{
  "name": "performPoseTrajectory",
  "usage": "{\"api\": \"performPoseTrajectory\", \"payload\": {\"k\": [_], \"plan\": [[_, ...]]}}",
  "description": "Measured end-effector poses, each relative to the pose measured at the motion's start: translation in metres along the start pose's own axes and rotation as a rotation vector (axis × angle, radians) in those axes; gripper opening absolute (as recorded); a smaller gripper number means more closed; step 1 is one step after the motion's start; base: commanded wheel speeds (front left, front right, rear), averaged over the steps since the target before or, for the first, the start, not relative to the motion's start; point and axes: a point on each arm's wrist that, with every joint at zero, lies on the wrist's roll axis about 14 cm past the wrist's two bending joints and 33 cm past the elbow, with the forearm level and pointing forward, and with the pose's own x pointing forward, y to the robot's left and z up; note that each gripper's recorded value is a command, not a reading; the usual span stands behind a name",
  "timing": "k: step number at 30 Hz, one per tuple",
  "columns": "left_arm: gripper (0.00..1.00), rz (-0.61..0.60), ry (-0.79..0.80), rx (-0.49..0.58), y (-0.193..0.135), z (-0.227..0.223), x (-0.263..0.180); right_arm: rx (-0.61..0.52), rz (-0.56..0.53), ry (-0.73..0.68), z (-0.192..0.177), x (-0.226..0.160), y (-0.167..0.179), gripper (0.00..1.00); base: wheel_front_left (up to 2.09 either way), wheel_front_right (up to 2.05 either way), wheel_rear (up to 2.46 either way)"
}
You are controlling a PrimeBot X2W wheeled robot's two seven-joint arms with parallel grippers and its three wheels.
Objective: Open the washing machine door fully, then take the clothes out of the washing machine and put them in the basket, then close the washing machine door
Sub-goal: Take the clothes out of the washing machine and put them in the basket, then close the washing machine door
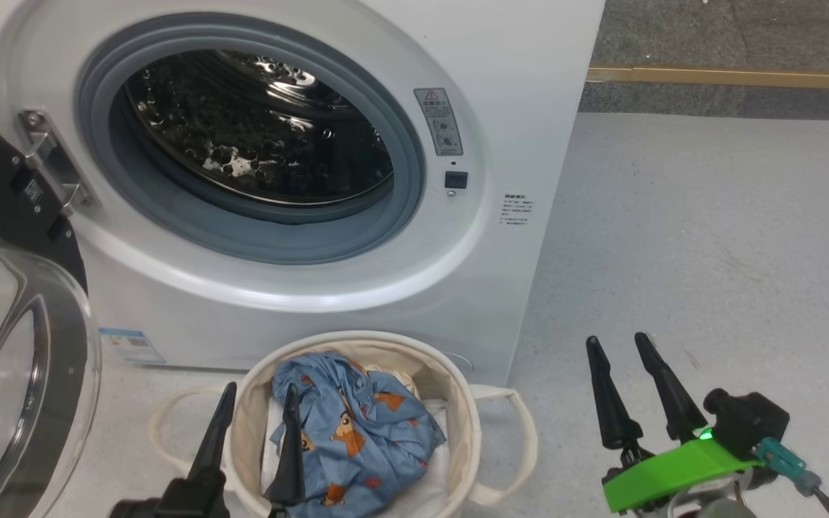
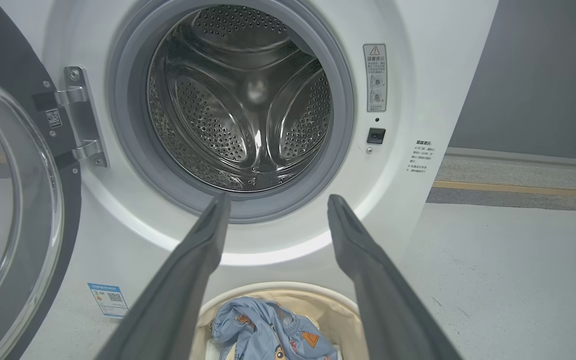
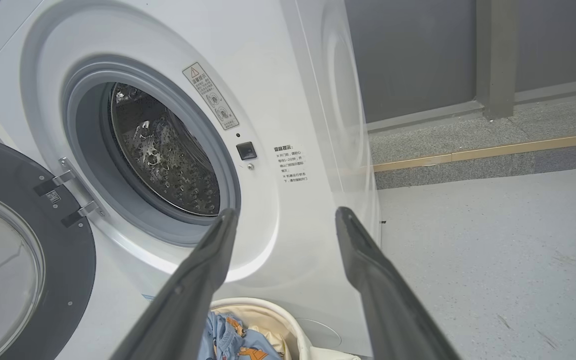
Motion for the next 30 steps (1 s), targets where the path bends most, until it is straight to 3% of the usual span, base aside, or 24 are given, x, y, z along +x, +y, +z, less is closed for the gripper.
{"api": "performPoseTrajectory", "payload": {"k": [30], "plan": [[1.0, -0.02, 0.05, -0.019, -0.008, -0.016, 0.0, -0.008, -0.029, 0.009, -0.002, -0.002, -0.01, 1.0, 0.0, 0.0, 0.0]]}}
